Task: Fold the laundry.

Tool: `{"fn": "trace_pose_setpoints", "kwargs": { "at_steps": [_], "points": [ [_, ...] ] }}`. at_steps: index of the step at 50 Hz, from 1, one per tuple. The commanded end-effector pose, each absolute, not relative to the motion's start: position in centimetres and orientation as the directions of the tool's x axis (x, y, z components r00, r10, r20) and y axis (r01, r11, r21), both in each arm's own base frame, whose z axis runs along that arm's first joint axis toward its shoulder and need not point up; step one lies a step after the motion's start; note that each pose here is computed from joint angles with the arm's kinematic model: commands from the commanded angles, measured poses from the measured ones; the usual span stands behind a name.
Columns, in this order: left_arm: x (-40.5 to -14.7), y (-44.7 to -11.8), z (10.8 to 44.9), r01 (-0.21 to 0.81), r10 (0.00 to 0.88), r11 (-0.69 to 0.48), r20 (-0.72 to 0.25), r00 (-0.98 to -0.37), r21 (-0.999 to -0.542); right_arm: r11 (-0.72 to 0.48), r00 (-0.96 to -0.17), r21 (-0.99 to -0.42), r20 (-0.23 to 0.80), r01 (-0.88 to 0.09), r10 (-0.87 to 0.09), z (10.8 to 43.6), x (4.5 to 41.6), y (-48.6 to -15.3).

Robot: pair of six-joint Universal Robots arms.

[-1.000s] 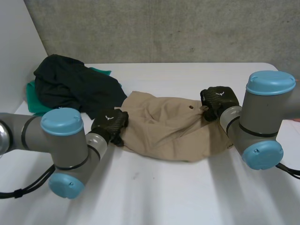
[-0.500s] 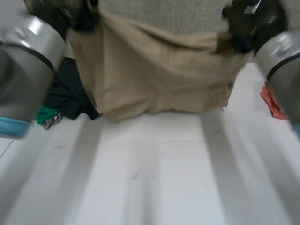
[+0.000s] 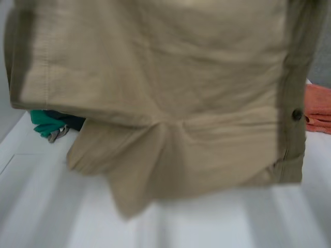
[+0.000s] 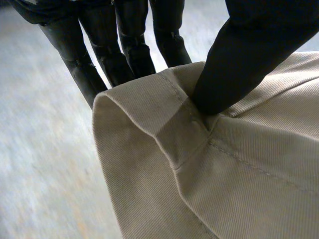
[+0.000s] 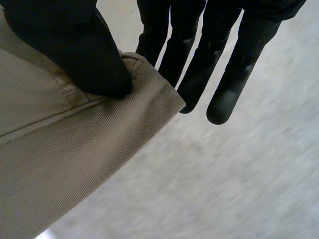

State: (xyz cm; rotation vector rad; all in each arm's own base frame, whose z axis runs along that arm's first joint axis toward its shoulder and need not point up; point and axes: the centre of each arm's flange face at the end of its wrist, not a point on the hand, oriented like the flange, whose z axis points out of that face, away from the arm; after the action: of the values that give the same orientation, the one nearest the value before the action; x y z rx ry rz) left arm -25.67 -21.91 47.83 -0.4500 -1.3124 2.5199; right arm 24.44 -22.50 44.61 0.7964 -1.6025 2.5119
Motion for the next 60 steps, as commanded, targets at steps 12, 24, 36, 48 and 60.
{"fn": "trace_pose_setpoints", "kwargs": {
  "at_steps": [12,24,36,48,60],
  "points": [
    [-32.6,-43.2,25.8,0.159,0.288,-0.461,-0.316,-0.904,-0.873,-0.163,-0.948,-0.97,0.214,-0.179,-0.236,23.0,29.0,-39.9],
    [-31.9,-45.3,27.8,0.12,0.222,-0.569,-0.292,-0.93,-0.813,-0.417,-0.96,-0.904,0.195,-0.096,-0.201,27.2,30.3,-42.0],
    [-28.2,-36.5,28.9,0.2,0.248,-0.36,-0.3,-0.921,-0.911,-0.26,-0.808,-0.894,0.442,-0.364,-0.389,28.5,26.1,-35.5],
    [-25.4,-20.2,22.2,0.379,0.512,0.131,-0.265,-0.817,-0.916,-0.099,-0.567,-0.76,0.558,-0.642,-0.606,19.0,22.7,-30.0],
    [-24.3,-13.4,14.8,0.444,0.614,0.328,-0.17,-0.771,-0.834,-0.12,-0.468,-0.744,0.528,-0.657,-0.709,13.7,22.3,-29.1]
  ]
}}
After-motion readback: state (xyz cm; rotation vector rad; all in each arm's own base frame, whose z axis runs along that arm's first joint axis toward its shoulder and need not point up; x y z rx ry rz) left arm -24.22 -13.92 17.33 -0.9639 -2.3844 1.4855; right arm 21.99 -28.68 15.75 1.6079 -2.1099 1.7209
